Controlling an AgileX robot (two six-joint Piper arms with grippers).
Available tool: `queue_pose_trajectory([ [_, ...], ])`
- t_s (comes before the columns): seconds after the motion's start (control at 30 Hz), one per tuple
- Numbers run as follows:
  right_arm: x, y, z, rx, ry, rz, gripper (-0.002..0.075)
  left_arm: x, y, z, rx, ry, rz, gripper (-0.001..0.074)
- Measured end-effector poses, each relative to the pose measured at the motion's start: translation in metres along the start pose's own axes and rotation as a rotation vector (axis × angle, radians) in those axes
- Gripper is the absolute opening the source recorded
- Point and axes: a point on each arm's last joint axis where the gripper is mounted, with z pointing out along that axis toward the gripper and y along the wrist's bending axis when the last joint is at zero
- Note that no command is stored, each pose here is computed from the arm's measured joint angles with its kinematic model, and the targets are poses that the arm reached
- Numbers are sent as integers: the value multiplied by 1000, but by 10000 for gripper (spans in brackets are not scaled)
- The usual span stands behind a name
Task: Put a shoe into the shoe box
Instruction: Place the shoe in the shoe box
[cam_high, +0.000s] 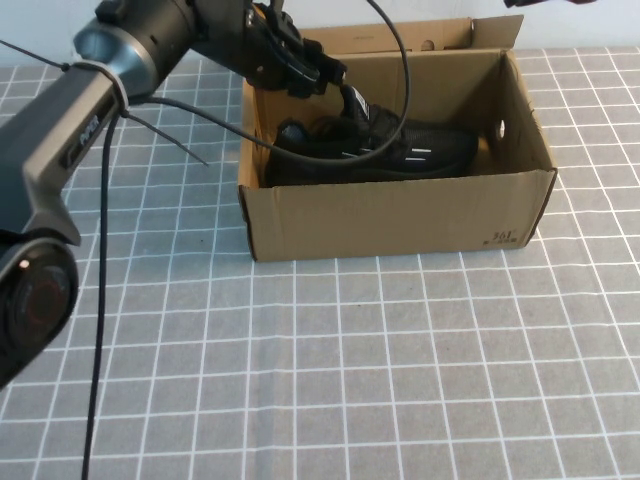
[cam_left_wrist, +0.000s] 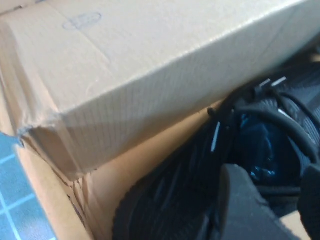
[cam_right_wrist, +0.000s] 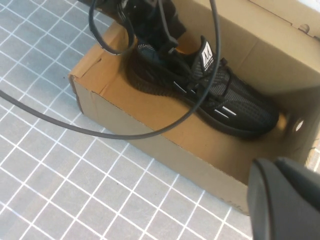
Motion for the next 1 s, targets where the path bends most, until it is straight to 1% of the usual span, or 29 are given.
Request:
queue_pose_trajectory([
  [0.1,0,0,0,0,0,0,-16,5,3,8,-18,19,-8,230],
  [0.27,0,0,0,-2,0,-1,-16,17,10,23,-79,81,-28,230],
  [0.43,4,0,5,-2,22,-4,-16,19,14,24,-115,91,-30,230],
  [0.6,11,1,17,-5,71,-7,-16,19,14,24,-116,93,-35,229],
  [0.8,12,1,18,-5,77,-16,-16,26,12,24,-101,177,-43,229],
  [1.0,12,1,18,-6,77,-25,-16,27,12,23,-99,185,-43,229],
])
